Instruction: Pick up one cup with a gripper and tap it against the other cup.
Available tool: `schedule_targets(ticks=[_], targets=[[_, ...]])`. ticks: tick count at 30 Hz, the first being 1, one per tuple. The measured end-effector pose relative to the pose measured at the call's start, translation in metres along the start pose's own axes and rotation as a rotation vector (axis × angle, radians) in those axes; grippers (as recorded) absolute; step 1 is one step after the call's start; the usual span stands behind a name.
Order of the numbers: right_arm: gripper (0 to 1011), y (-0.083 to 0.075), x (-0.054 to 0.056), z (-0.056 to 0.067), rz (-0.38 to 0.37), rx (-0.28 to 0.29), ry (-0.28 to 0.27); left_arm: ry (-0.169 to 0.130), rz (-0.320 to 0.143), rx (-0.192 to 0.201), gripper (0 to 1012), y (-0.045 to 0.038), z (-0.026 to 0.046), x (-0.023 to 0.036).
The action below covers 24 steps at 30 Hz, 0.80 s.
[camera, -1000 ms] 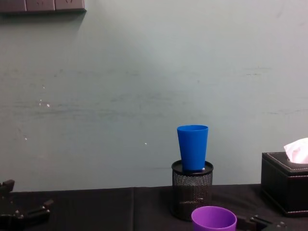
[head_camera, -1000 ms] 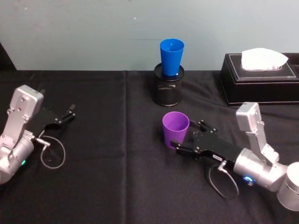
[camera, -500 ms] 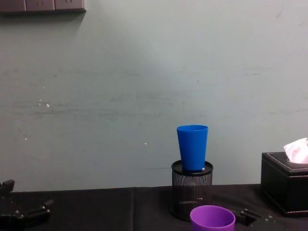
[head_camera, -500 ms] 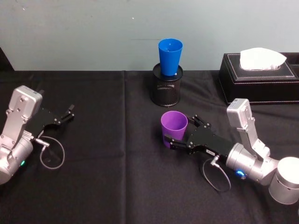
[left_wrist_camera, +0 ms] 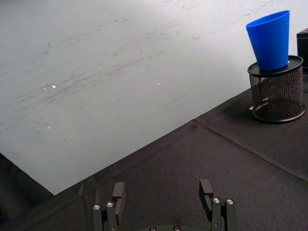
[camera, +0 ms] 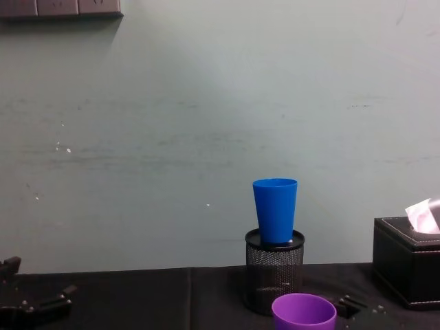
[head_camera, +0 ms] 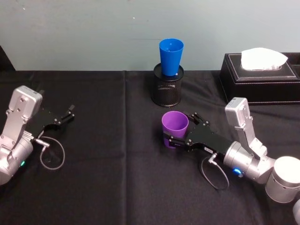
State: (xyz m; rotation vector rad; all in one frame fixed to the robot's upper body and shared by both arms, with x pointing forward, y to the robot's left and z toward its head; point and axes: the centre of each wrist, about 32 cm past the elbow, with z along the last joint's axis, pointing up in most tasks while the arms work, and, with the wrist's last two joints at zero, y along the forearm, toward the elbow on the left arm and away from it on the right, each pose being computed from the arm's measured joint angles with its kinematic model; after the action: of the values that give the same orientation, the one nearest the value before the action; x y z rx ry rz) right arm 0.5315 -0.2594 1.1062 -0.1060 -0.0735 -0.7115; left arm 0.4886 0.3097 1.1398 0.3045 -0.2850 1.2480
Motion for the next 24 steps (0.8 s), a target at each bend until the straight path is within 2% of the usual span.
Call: schedule_targets(ticks=[15,24], targets=[[994,0.0006,-0.0001,-0.0002,0.0,0.001,-0.003,0.0,0.0,0.0,1005,0.0,0.0,0.0],[795,0.0004,-0.0003,-0.0002,0.001,0.001,-0.001,0.0,0.0,0.0,1005,0.0,0.0,0.0]])
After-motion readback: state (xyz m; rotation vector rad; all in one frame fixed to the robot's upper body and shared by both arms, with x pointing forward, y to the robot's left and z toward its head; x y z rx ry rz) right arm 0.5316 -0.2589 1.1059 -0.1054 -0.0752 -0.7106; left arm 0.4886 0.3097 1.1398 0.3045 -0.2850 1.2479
